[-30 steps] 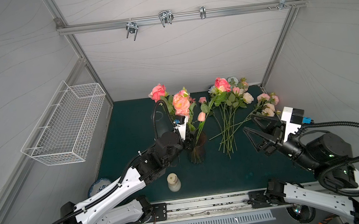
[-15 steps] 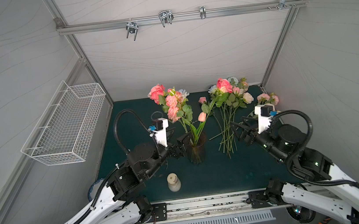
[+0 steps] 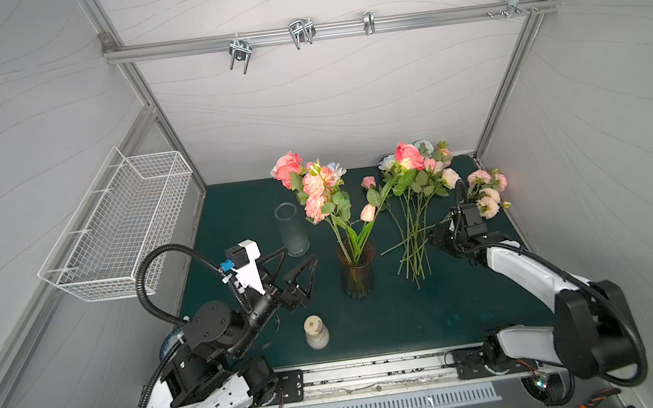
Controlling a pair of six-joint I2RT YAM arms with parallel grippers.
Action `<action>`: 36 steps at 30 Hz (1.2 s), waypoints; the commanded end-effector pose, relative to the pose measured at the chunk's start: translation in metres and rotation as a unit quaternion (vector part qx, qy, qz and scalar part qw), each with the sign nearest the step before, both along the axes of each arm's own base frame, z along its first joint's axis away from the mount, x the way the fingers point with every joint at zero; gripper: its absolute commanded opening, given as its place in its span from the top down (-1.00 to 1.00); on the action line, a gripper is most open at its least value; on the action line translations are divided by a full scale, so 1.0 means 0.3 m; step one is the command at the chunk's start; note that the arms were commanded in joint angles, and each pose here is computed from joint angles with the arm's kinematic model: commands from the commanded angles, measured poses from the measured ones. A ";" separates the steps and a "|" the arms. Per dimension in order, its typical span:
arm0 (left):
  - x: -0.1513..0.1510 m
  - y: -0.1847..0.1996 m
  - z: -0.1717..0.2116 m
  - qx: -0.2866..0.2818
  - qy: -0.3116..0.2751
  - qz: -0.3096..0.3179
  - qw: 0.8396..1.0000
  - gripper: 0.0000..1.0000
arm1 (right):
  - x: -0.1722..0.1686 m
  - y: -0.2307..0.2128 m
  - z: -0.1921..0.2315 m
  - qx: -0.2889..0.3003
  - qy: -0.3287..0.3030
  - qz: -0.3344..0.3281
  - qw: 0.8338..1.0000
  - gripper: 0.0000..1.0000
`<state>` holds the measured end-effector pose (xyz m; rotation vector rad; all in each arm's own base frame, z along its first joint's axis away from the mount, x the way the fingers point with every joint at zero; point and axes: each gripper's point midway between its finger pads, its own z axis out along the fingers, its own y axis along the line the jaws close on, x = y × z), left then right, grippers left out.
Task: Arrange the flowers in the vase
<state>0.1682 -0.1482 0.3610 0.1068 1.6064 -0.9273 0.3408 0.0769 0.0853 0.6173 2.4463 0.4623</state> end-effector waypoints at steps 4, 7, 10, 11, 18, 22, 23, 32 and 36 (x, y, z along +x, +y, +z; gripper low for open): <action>-0.017 0.045 -0.008 -0.021 0.011 0.012 1.000 -0.98 | 0.210 -0.001 0.024 0.030 -0.019 -0.047 0.998 -0.04; -0.018 0.051 -0.022 -0.020 0.014 0.014 1.000 -0.98 | 0.244 -0.027 -0.019 0.036 0.002 -0.072 0.997 0.03; -0.014 0.055 -0.035 -0.017 0.016 0.019 1.000 -0.98 | 0.266 -0.027 -0.058 0.050 0.021 -0.089 0.995 0.11; -0.013 0.055 -0.038 -0.015 0.016 0.020 1.000 -0.98 | 0.273 -0.024 -0.065 0.054 0.024 -0.092 0.994 0.13; -0.008 0.062 -0.043 -0.008 0.015 0.027 0.999 -0.98 | 0.289 -0.025 -0.128 0.072 0.059 -0.132 0.987 0.25; -0.007 0.067 -0.041 -0.009 0.014 0.031 0.999 -0.98 | 0.272 -0.029 -0.154 0.084 0.076 -0.152 0.982 0.30; -0.006 0.067 -0.042 -0.008 0.014 0.032 0.999 -0.98 | 0.271 -0.028 -0.149 0.086 0.071 -0.151 0.982 0.31; -0.001 0.062 -0.048 -0.005 0.017 0.033 0.999 -0.98 | 0.283 -0.037 -0.199 0.093 0.095 -0.157 0.979 0.44; -0.005 0.074 -0.044 -0.006 0.016 0.037 0.999 -0.98 | 0.293 -0.048 -0.195 0.080 0.092 -0.143 0.982 0.76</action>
